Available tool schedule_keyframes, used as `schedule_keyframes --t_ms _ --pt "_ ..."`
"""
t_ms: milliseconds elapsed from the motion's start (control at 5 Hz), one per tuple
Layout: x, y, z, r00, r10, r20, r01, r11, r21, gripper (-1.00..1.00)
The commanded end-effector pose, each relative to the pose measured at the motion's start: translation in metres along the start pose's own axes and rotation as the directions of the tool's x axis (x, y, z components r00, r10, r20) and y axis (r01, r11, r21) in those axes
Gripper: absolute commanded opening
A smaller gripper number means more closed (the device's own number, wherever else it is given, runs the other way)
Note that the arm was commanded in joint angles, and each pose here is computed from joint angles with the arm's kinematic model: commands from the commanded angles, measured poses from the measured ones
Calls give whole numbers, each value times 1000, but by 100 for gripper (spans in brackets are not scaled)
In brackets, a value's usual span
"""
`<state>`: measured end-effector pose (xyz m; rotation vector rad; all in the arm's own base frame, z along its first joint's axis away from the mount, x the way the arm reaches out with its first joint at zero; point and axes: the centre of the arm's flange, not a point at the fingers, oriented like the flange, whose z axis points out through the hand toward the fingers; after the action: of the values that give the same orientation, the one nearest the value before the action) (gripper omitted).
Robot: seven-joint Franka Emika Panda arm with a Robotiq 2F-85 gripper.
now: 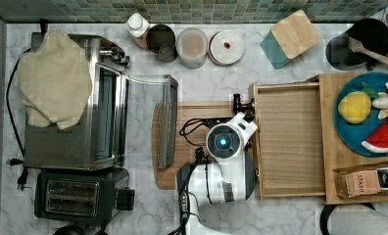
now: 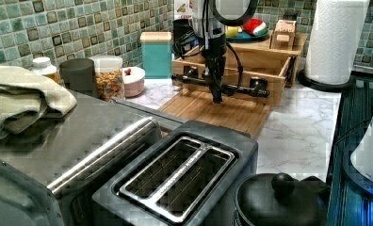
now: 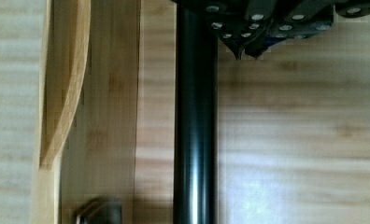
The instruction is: Close the drawer.
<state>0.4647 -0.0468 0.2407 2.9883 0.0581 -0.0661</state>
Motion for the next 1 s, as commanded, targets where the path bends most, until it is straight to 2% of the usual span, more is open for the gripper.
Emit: schedule_keyframes --t_ms 200,400,800,1000 --pt "2 181 -18 981 146 -128 -148 989 -6 -100" --pt "-10 231 -21 967 210 -143 -211 977 13 -100" --pt "-17 313 -23 959 245 -143 -253 967 -42 -100" --pt "-16 344 -14 955 256 -148 -265 963 -43 -100"
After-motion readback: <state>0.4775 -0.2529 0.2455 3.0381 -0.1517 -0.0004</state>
